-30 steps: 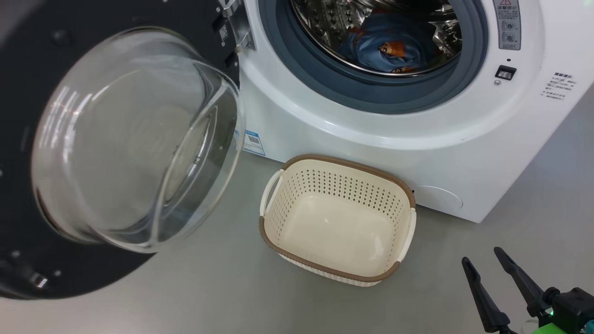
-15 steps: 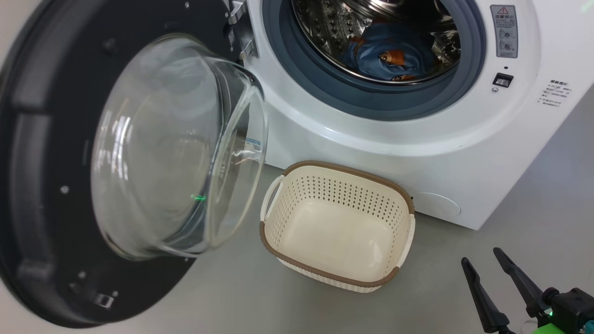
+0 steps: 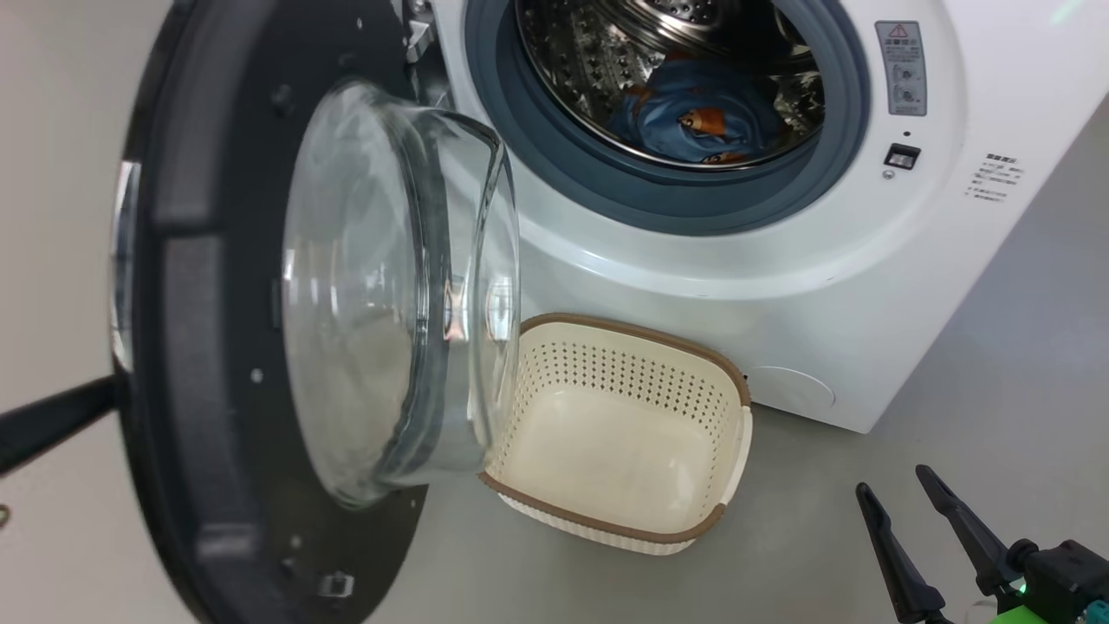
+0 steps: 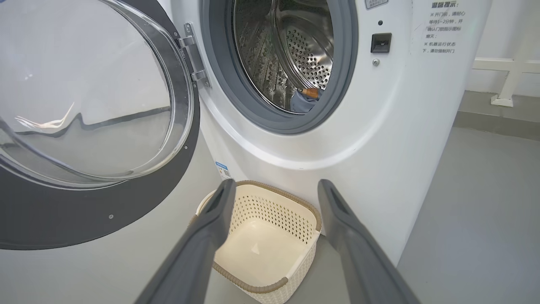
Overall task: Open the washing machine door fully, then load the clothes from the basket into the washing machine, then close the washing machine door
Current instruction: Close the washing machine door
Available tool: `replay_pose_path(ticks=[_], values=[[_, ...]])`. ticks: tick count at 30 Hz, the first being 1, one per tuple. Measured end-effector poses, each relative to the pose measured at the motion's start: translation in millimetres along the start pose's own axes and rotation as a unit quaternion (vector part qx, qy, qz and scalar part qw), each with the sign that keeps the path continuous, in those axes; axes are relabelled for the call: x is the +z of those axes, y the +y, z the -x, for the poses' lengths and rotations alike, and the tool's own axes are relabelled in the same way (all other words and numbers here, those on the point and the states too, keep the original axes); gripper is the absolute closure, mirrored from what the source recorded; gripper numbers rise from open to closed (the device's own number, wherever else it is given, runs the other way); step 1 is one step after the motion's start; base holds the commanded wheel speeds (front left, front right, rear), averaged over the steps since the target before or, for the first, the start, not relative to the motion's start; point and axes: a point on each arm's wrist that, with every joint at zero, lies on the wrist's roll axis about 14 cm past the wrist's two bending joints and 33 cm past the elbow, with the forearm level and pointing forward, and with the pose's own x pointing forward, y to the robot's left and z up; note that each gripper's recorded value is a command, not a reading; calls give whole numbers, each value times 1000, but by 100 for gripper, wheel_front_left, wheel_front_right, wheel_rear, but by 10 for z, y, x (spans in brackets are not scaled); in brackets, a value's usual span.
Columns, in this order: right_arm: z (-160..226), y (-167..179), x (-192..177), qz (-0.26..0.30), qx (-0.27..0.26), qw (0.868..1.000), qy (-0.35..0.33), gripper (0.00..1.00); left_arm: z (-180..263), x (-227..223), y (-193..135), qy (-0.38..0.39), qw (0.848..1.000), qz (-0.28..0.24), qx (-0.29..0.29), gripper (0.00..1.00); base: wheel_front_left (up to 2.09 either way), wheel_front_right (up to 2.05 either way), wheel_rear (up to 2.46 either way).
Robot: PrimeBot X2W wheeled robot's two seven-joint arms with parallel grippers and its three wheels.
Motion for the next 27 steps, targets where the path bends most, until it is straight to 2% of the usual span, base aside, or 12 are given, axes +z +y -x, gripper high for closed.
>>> replay_pose_path(ticks=[14, 27], values=[[221, -211, 43, -2, -47, 999, -7, 0, -708, -293, -486, 82, 991, -49, -89, 100, 0, 0, 0], [475, -487, 54, -2, -103, 995, -9, 0, -1434, -317, -910, 94, 980, -85, -153, 100, 0, 0, 0]])
